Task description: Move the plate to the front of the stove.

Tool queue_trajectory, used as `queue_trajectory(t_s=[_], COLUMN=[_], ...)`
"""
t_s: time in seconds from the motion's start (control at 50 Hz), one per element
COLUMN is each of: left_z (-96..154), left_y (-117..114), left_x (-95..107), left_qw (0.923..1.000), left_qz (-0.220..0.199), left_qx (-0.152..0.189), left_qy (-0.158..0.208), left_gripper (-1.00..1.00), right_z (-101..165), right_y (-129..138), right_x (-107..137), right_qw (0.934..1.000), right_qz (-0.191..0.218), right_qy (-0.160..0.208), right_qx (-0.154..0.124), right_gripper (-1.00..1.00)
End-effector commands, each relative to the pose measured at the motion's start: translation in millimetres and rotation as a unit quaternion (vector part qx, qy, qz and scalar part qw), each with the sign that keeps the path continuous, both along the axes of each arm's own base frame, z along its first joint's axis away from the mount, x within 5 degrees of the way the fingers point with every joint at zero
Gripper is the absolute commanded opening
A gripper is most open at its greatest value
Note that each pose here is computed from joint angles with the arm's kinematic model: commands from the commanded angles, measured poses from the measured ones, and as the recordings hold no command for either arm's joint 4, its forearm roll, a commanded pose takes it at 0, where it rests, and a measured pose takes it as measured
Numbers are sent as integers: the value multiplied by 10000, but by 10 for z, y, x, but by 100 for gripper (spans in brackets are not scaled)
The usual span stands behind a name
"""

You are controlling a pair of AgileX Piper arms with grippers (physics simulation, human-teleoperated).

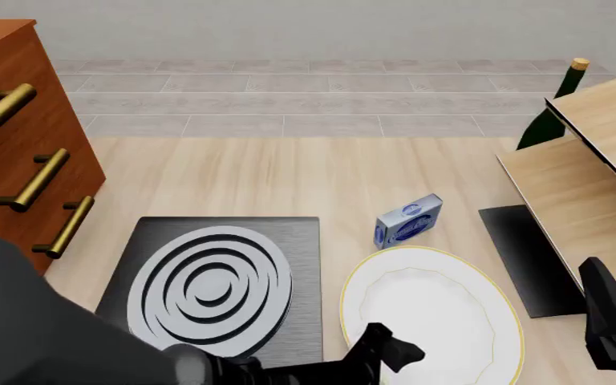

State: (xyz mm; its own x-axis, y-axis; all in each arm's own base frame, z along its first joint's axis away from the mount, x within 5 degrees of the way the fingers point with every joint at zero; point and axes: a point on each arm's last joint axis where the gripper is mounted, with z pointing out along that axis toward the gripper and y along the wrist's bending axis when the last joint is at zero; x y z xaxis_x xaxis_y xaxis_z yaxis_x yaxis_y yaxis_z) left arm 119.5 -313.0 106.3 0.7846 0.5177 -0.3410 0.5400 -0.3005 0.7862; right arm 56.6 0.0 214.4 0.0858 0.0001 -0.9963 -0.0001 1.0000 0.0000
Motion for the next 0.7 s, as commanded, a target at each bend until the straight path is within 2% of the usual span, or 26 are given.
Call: queue_trajectory(t_s=[0.02,0.64,0.66,0.7], left_z=[-35,-218,-226,-222], left_y=[-23,-41,-37,-33], left_x=[27,54,54,67], left_qw=[10000,9998,9998,9998], left_qz=[-11,-44,-53,-31], left_qx=[51,161,153,136], left_qy=[-56,-116,-141,-144], left_gripper=[100,100,-100,-100], right_z=[0,0,0,0], right_y=[0,0,0,0], right_x=[0,0,0,0], right_qw=[10000,10000,10000,10000], right_qz=[-1,0,0,2], right_qy=[0,0,0,1], right_qx=[-1,1,1,-1], right_gripper=[100,100,100,100])
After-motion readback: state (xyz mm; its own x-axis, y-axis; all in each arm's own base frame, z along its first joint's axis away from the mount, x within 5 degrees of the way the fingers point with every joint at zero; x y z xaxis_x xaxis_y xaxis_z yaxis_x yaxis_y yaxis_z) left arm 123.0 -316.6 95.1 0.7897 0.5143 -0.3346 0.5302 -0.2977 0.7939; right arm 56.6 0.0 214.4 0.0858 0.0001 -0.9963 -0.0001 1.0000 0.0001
